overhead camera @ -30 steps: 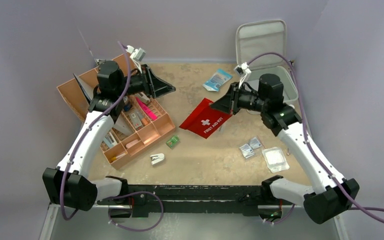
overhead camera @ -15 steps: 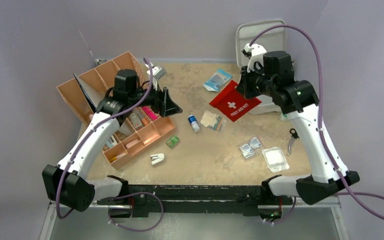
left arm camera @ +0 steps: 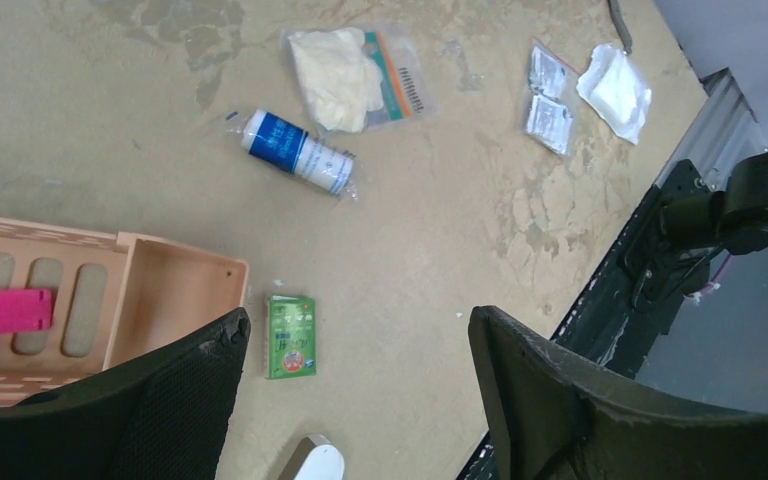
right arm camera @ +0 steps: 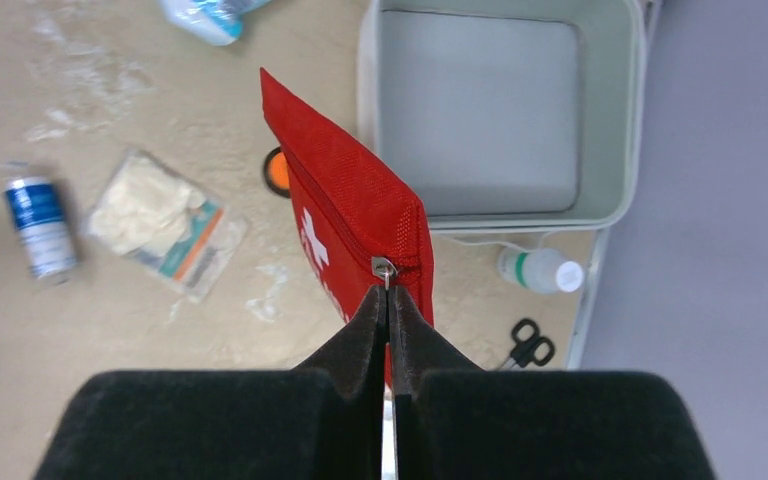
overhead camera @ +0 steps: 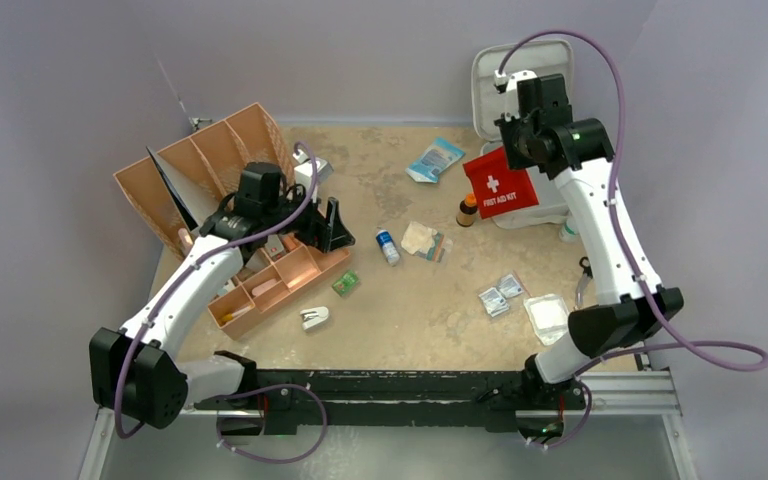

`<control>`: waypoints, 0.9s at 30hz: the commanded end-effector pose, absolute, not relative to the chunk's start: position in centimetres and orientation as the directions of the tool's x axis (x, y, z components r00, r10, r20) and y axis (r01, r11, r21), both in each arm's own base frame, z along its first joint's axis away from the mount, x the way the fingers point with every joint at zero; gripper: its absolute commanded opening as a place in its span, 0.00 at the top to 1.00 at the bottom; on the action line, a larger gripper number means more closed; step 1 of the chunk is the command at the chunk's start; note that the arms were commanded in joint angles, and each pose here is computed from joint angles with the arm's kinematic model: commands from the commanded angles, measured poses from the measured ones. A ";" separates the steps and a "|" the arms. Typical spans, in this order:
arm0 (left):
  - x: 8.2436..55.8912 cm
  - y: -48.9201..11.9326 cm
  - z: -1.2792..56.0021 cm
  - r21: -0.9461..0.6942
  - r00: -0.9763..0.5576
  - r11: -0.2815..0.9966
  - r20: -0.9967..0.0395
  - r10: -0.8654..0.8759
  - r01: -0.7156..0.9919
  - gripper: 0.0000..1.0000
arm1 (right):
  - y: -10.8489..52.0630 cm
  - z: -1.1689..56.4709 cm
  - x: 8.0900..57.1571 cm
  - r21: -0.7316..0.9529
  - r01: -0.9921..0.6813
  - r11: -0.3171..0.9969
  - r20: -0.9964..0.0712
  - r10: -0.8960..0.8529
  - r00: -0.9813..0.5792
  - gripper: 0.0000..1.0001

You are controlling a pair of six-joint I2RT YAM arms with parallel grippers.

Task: Organize the medicine kit
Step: Place the medicine pouch inside the medicine box.

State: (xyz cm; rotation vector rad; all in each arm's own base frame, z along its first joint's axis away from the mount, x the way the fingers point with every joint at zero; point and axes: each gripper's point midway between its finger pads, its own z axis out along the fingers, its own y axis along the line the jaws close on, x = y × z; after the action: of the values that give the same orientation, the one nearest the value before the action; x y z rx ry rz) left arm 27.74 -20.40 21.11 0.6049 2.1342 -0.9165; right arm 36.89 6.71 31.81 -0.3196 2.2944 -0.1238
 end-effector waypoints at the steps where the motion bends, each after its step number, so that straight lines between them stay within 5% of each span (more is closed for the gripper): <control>1: 28.3 -20.0 21.2 -0.363 -0.591 0.652 -0.790 0.163 0.665 0.21 | 4.0 33.5 39.6 -0.314 -0.112 0.943 -0.725 -0.314 -0.612 1.00; 14: 27.5 -20.0 21.2 -0.372 -0.590 0.650 -0.794 0.148 0.663 0.20 | -3.0 28.8 49.2 -0.526 0.029 0.850 -0.642 -0.374 -0.669 1.00; 27: 27.4 -20.5 20.3 -0.385 -0.609 0.643 -0.776 0.163 0.662 0.20 | -8.4 28.0 55.6 -0.620 0.255 0.742 -0.727 -0.420 -0.543 1.00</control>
State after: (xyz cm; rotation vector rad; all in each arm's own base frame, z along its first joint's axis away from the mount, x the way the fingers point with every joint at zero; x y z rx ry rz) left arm 27.35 -20.23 20.18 0.6183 2.1542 -0.8783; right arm 53.67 -7.30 22.72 -0.2057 2.2027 -0.7581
